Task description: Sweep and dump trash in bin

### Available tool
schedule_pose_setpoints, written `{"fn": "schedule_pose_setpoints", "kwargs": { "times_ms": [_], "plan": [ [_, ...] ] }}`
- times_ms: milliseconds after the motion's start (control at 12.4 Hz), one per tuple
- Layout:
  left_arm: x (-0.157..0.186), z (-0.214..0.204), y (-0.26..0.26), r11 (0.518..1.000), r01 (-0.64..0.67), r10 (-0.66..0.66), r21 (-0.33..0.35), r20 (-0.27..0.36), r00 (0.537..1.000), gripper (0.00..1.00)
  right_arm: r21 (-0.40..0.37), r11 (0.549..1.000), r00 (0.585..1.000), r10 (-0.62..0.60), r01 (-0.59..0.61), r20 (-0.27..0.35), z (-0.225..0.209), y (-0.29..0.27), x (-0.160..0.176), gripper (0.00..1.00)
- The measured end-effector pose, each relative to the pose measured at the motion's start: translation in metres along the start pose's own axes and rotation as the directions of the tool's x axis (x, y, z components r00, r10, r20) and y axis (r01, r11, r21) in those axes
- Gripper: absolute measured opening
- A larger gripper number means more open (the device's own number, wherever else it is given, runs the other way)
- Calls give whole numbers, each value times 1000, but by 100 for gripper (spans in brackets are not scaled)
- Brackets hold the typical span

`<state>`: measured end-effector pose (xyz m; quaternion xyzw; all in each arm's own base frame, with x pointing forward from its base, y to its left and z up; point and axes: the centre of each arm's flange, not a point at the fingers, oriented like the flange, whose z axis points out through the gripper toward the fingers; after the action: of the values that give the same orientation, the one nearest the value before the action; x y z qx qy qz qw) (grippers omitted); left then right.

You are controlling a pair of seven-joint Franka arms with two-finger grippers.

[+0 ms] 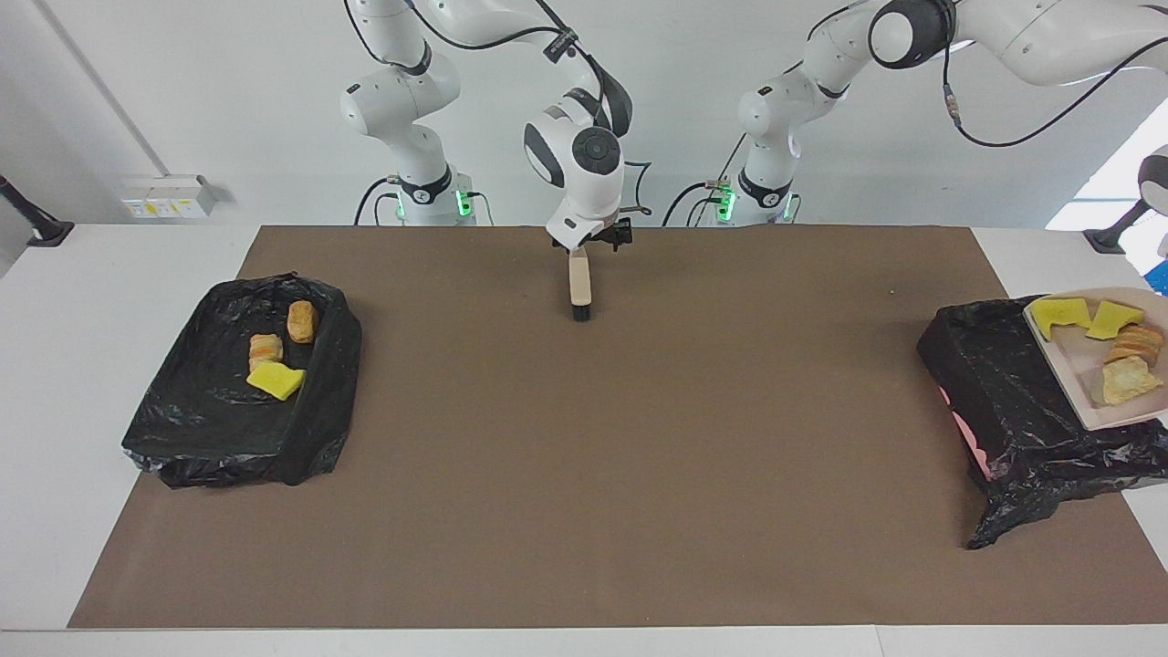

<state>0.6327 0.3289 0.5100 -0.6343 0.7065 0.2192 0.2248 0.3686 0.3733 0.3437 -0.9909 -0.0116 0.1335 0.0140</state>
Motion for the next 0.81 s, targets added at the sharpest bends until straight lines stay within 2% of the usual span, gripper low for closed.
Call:
{"fn": "schedule_pose_setpoints", "kwargs": {
  "times_ms": [322,483,805],
  "plan": [
    [10,-3,-5,999,25,-20,-34,123,992,31,36,995,976,99,-93,-196,-89,87,84,100],
    [17,-3,-4,998,25,-13,-55,201,980,31,-2,997,960,72,-75,-272,-126,138,114,100],
    [41,-27,1,992,60,-22,-109,316,948,31,-13,992,949,119,-128,-291,-193,229,139,100]
  ]
}}
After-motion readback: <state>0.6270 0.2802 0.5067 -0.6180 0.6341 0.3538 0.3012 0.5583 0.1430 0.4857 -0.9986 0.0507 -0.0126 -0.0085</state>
